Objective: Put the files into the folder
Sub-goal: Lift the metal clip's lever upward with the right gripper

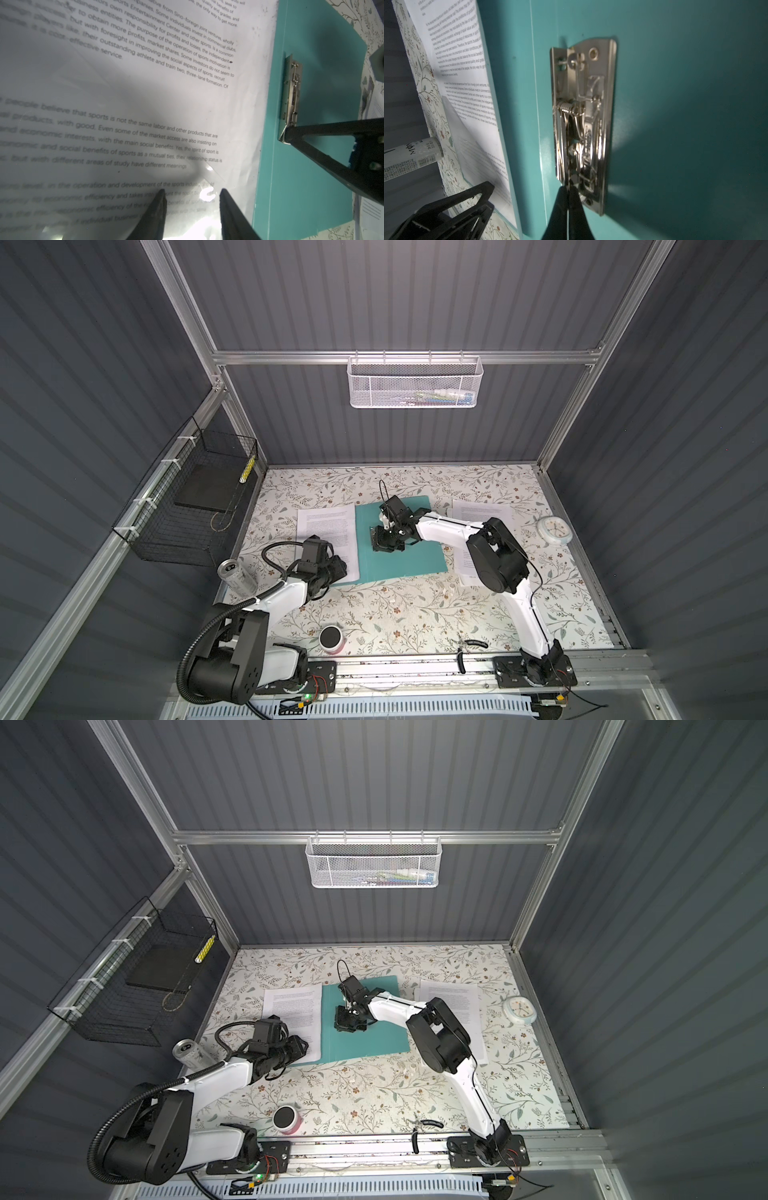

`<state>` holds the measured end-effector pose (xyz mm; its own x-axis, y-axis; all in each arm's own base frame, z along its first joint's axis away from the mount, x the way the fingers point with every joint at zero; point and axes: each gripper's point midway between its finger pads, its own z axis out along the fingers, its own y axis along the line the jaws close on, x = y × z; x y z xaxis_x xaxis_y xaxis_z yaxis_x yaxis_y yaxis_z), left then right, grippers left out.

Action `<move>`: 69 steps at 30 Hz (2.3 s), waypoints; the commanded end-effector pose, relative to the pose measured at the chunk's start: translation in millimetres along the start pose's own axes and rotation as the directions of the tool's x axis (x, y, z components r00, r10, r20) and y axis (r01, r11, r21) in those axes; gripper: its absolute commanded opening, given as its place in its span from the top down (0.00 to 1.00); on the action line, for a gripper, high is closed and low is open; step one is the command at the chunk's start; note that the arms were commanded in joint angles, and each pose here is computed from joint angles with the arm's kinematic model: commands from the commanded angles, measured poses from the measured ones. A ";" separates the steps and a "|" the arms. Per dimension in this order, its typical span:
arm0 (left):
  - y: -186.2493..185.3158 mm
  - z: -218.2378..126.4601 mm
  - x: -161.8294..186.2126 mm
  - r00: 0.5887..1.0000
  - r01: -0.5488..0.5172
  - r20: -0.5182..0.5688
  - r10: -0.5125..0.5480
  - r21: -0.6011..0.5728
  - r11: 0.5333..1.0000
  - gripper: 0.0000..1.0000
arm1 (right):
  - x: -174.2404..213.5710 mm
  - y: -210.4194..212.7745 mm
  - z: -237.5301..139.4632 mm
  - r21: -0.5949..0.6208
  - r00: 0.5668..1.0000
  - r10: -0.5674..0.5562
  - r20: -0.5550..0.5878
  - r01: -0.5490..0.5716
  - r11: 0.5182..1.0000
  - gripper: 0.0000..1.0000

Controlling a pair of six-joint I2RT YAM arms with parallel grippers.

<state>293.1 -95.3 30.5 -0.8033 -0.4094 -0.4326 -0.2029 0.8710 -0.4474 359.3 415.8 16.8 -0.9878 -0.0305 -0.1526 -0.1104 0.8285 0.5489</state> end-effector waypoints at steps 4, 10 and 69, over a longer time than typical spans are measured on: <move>17.4 3.0 11.1 0.998 0.021 -0.050 -0.025 -0.077 0.997 0.56 | 47.9 -101.2 20.1 0.239 0.963 0.188 -0.192 -0.140 0.961 1.00; 17.8 6.5 12.3 0.998 0.019 -0.062 -0.024 -0.079 0.997 0.56 | 12.7 -41.6 -17.1 -0.032 0.970 0.173 -0.169 -0.180 0.983 1.00; 18.8 21.8 20.6 0.987 0.007 -0.161 -0.024 -0.105 0.994 0.58 | -50.1 -21.5 -78.8 -0.177 0.986 0.007 -0.166 -0.037 0.984 0.87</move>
<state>322.7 -108.0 30.1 -0.8177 -0.4022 -0.4119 -0.1920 0.8650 -0.4636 398.6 356.4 65.2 -0.9906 -0.1317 -0.0379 -0.1250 0.7542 0.6446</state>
